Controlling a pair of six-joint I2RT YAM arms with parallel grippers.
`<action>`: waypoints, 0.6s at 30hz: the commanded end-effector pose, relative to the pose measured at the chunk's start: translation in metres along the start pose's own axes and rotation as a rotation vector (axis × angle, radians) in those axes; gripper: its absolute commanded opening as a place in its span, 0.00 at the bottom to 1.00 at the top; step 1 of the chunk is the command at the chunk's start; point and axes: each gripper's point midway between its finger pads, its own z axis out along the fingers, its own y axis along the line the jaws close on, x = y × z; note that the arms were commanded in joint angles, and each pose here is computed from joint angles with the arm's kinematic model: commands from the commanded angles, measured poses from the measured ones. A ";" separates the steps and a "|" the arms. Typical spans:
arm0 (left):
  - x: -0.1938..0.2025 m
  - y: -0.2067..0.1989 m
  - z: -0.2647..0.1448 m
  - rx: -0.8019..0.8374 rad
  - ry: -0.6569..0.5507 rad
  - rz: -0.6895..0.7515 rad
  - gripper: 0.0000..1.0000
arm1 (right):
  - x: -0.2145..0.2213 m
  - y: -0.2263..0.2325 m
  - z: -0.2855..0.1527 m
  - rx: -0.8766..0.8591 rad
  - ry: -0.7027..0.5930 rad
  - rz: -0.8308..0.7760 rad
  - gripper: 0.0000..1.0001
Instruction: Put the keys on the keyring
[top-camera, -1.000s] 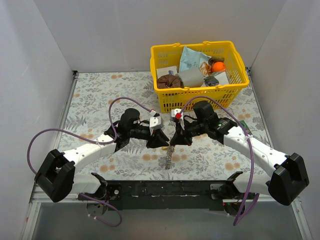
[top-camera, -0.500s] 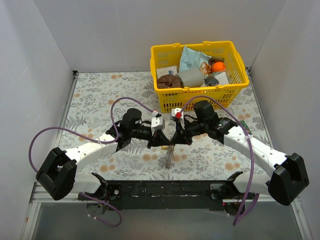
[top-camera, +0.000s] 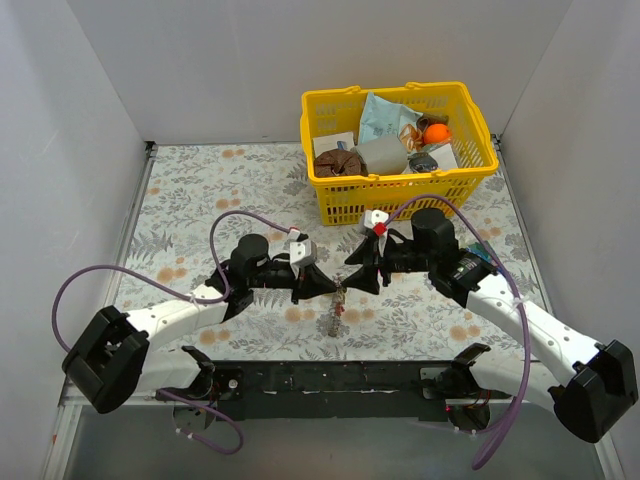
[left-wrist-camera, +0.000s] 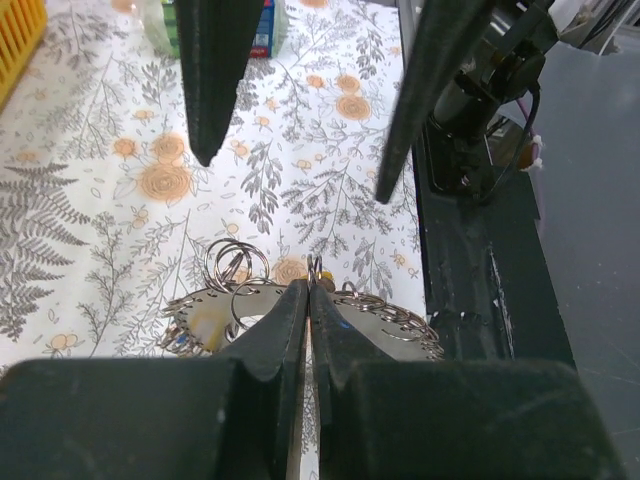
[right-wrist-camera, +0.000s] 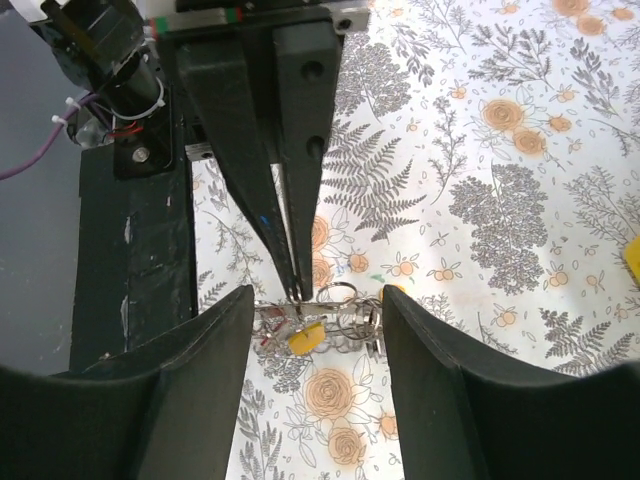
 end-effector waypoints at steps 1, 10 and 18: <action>-0.046 -0.006 -0.005 -0.015 -0.178 0.115 0.00 | -0.012 0.000 -0.003 -0.023 -0.066 -0.011 0.61; -0.064 -0.018 -0.016 -0.015 -0.303 0.186 0.00 | -0.015 0.019 -0.004 -0.144 -0.098 -0.036 0.54; -0.075 -0.026 -0.021 0.000 -0.374 0.220 0.00 | -0.020 0.025 -0.004 -0.192 -0.106 -0.041 0.52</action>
